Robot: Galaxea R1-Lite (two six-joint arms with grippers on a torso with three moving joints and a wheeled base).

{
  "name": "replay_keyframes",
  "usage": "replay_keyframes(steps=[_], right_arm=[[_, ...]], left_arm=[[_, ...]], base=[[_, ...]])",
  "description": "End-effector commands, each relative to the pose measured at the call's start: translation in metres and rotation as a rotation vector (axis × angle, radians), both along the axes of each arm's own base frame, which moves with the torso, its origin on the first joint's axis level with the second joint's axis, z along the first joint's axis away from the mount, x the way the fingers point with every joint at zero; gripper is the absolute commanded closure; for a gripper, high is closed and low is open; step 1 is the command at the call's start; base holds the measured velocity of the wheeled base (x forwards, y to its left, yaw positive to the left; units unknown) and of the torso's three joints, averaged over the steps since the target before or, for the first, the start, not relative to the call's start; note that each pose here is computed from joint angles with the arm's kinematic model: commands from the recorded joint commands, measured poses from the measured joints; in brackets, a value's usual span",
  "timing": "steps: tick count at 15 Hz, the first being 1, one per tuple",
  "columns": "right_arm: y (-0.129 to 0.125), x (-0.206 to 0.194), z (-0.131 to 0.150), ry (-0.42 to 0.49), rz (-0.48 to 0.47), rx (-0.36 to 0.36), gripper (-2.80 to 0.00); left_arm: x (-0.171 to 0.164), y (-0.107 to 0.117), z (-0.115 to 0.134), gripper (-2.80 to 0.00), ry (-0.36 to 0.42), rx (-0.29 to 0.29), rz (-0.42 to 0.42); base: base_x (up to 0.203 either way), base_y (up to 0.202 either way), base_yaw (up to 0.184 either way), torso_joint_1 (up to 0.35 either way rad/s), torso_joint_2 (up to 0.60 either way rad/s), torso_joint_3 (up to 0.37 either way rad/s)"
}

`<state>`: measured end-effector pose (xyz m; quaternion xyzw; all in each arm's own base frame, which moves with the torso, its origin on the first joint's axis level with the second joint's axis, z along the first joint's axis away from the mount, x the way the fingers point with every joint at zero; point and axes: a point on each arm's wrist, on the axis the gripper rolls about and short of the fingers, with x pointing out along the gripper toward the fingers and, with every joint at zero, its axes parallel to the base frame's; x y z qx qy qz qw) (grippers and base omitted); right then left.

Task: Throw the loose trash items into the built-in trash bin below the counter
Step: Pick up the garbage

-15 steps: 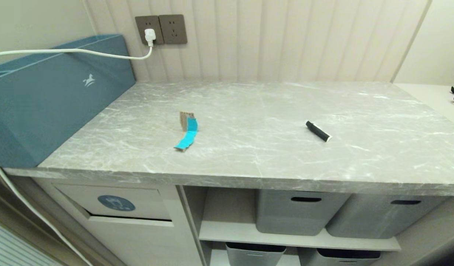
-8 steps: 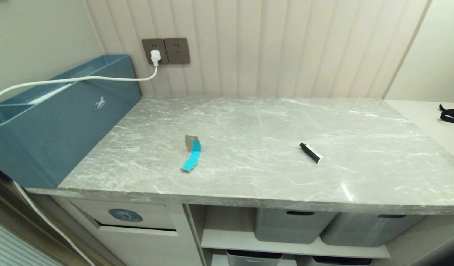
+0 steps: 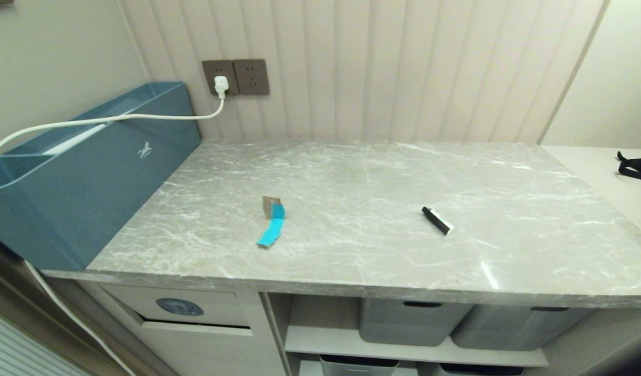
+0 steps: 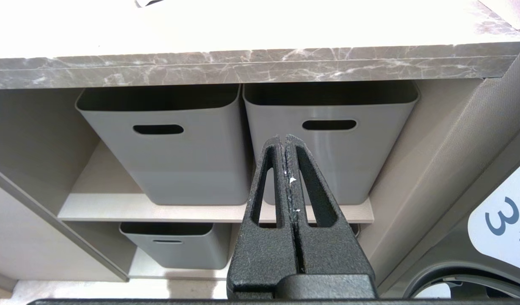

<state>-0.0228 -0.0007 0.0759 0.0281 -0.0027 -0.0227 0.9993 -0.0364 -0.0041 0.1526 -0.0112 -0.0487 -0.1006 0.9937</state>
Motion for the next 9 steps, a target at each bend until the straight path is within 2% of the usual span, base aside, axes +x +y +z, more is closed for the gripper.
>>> replay_keyframes(steps=[1,2,6,9], right_arm=[[0.0,0.0,0.0,0.001,0.0,0.001,0.0],[0.0,0.0,0.0,0.001,0.0,0.001,0.0],[0.0,0.0,0.0,0.001,0.0,0.001,0.0],[0.0,0.0,0.0,0.001,0.0,0.001,0.0]], left_arm=[[0.019,-0.001,0.039,-1.42,0.075,-0.007,-0.064],[0.034,-0.002,0.056,-2.8,0.131,-0.018,-0.124],[0.121,-0.014,0.107,-2.8,0.343,-0.057,-0.313],[0.194,-0.025,0.119,-2.8,0.481,-0.112,-0.386]], base=[[0.0,0.0,0.0,0.0,0.0,0.0],[0.0,0.0,0.0,0.0,0.0,0.0],[0.0,0.0,0.0,0.0,0.0,0.0],[0.0,0.0,0.0,0.0,0.0,0.0]])
